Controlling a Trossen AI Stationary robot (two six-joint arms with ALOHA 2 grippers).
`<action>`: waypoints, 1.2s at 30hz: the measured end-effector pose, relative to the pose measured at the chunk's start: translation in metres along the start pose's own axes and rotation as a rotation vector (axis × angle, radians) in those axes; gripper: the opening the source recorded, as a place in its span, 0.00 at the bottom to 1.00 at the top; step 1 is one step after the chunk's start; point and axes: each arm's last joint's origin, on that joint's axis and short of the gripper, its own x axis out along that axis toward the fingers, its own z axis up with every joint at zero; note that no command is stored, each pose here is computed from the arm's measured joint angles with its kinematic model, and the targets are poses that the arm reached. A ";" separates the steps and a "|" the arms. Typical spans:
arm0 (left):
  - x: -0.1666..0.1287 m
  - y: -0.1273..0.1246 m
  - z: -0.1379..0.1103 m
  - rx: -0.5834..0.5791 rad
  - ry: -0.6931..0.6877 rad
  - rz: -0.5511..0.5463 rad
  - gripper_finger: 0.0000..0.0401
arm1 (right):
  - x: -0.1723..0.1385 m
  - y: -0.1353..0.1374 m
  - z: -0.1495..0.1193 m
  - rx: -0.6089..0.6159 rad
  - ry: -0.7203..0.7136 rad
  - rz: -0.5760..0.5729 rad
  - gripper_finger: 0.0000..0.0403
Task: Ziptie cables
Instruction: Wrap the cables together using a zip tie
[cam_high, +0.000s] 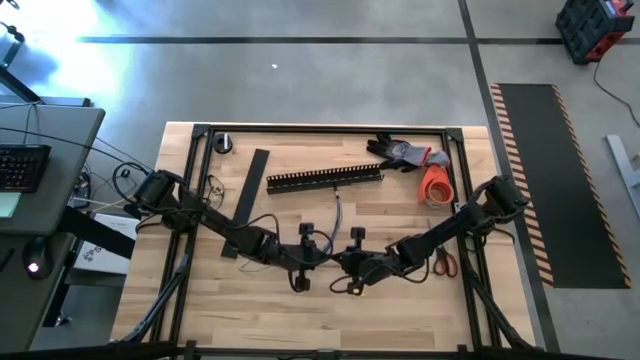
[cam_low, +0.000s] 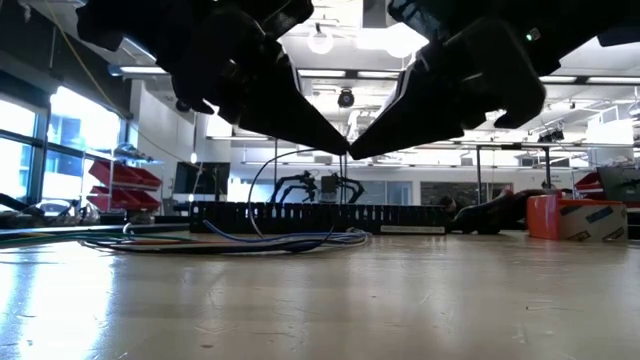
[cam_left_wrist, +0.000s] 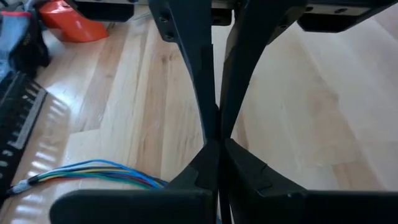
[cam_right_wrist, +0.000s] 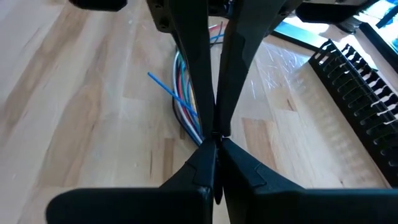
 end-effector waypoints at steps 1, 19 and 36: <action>0.000 0.000 0.000 0.000 0.004 0.005 0.00 | 0.000 0.000 0.000 0.003 0.000 -0.001 0.00; -0.004 -0.008 0.002 0.013 -0.026 0.011 0.02 | -0.014 0.013 -0.006 0.028 0.038 -0.047 0.00; 0.009 0.003 0.002 0.017 -0.065 -0.040 0.30 | -0.013 0.011 -0.001 0.018 0.000 -0.043 0.00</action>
